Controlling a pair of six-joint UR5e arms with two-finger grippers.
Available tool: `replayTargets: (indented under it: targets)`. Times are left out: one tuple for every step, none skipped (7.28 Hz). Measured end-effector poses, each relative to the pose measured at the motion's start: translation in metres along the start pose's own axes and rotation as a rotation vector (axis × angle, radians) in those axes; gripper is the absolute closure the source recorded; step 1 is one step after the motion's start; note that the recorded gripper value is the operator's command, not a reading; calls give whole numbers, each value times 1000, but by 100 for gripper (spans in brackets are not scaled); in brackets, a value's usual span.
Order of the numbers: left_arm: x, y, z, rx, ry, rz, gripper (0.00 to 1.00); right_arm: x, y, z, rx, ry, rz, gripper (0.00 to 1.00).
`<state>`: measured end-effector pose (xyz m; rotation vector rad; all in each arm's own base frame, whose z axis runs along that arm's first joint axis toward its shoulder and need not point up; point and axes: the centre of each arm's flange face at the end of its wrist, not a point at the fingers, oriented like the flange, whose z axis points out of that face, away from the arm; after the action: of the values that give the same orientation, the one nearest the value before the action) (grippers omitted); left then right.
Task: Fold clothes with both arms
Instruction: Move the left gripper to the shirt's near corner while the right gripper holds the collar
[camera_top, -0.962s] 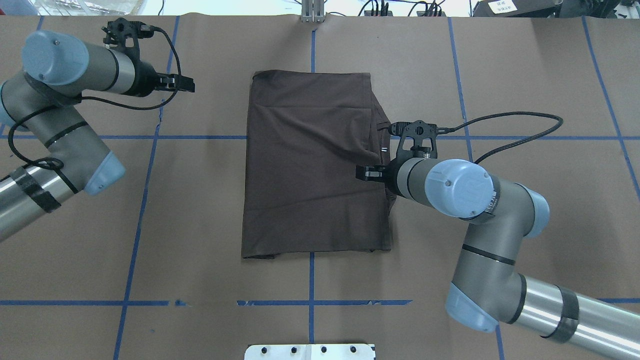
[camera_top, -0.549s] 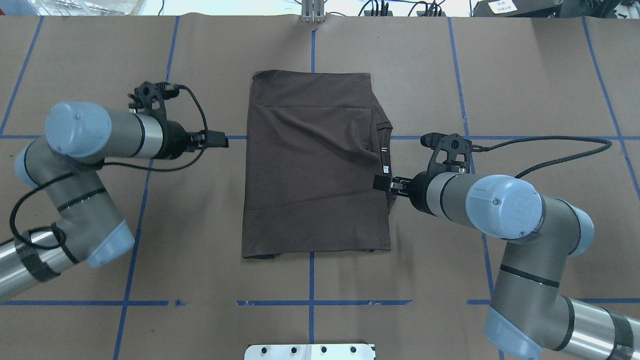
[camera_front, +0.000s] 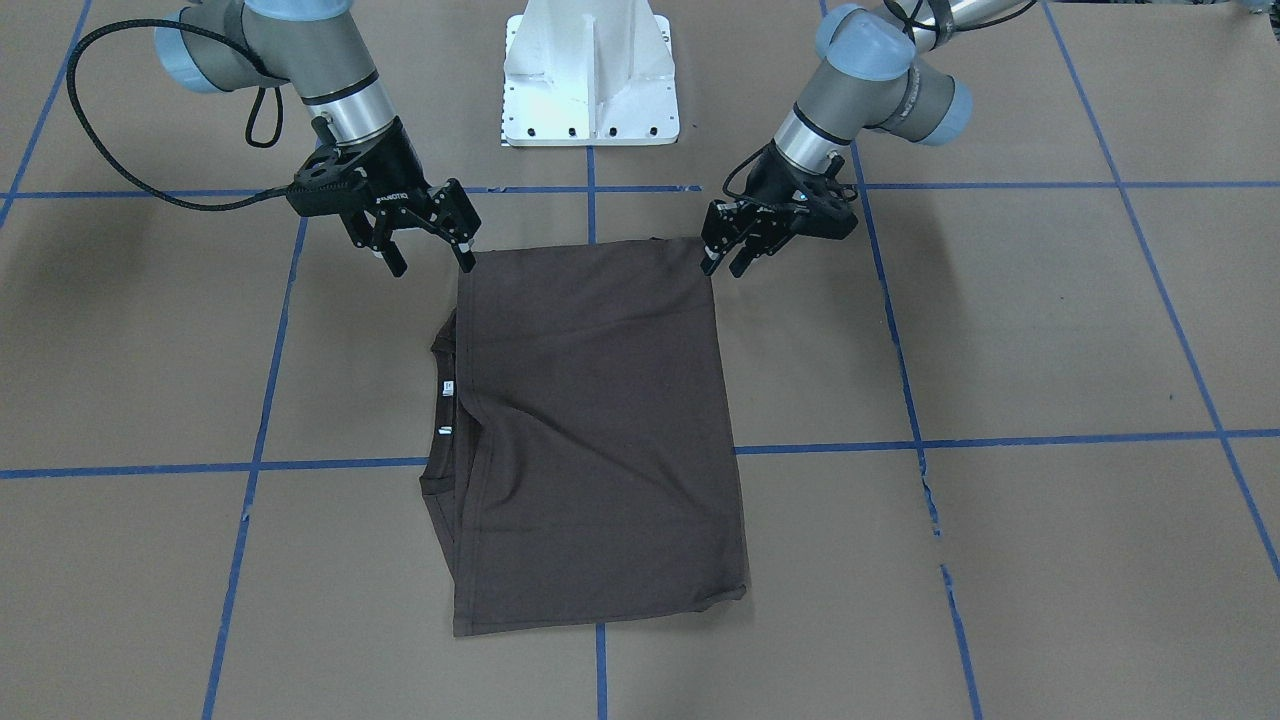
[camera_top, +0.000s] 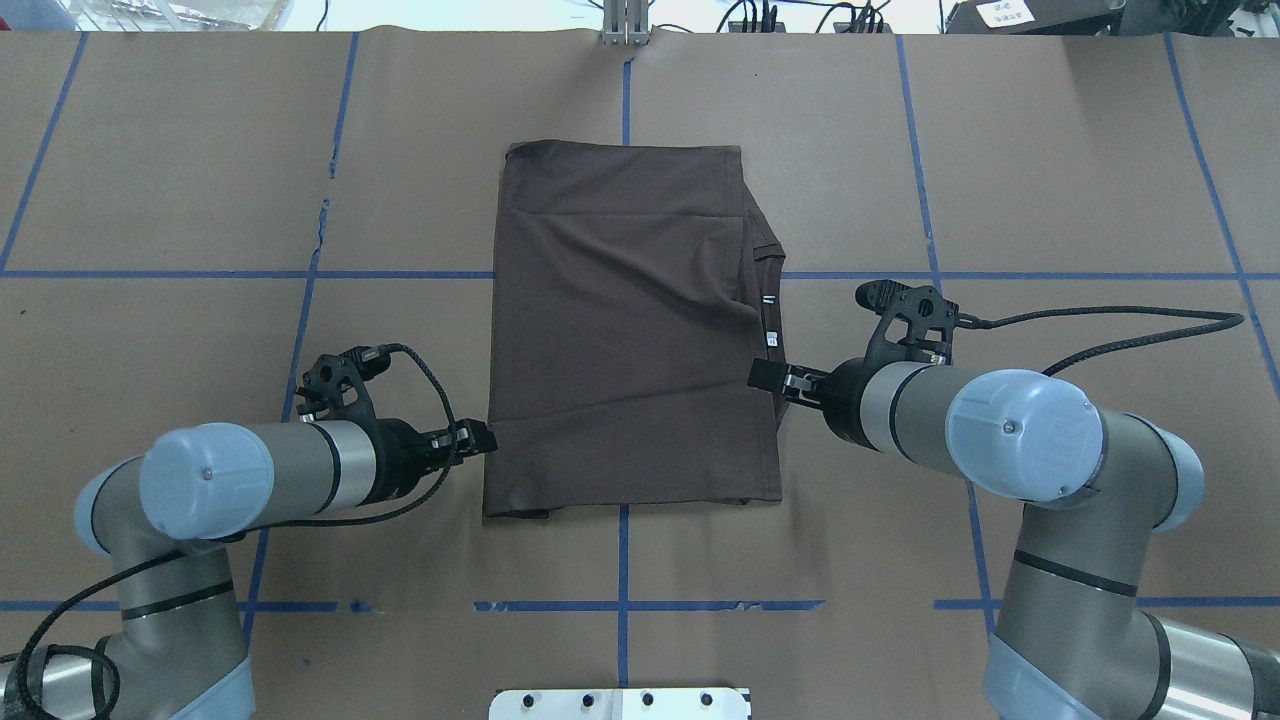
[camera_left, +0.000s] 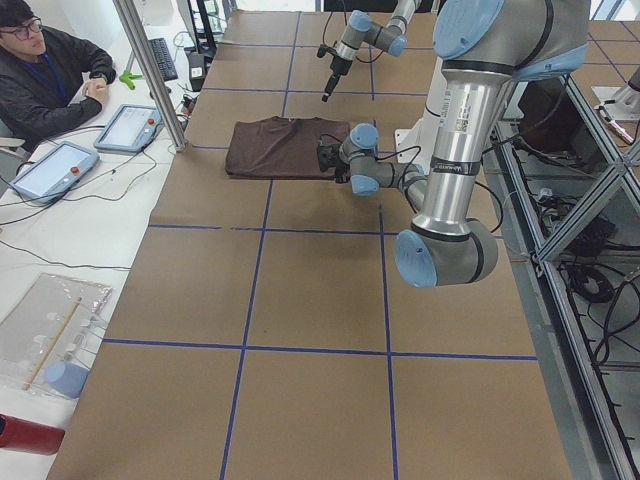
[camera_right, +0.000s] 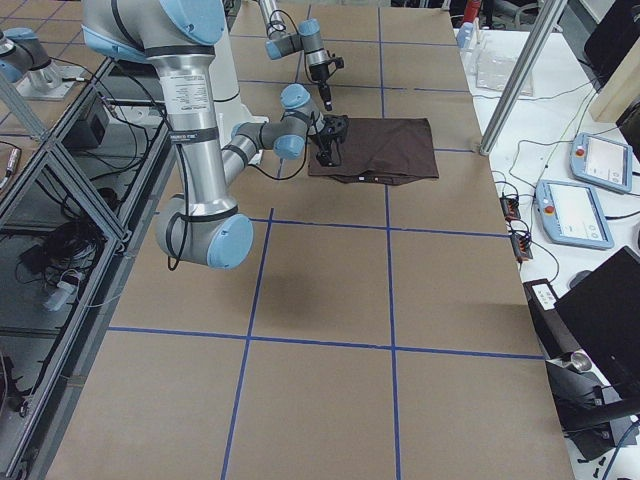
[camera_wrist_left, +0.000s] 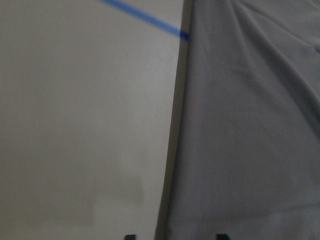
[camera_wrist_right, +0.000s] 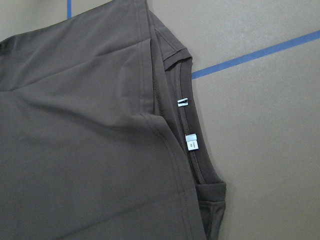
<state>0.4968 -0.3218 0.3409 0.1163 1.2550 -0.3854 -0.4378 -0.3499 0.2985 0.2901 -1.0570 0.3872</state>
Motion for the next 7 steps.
replayTargets:
  targets:
    - [-2, 14, 4, -11, -5, -18, 46, -1, 0, -1, 0, -2, 0, 1]
    - [-3, 22, 7, -20, -9, -25, 46, -1, 0, -1, 1, -2, 0, 1]
    - [-3, 27, 9, -26, -12, -28, 46, -1, 0, -1, 1, -3, 0, 1]
    - [-3, 31, 11, -31, -13, -28, 46, -1, 0, -1, 2, -4, 0, 1]
    - [-3, 34, 12, -36, -14, -27, 46, -2, 0, -2, 2, -5, 1, 1]
    - [-3, 37, 13, -40, -15, -26, 46, -2, 0, -2, 3, -5, 1, 1]
    - [-2, 39, 13, -39, -13, -25, 46, -2, 0, -2, 3, -6, 0, 1]
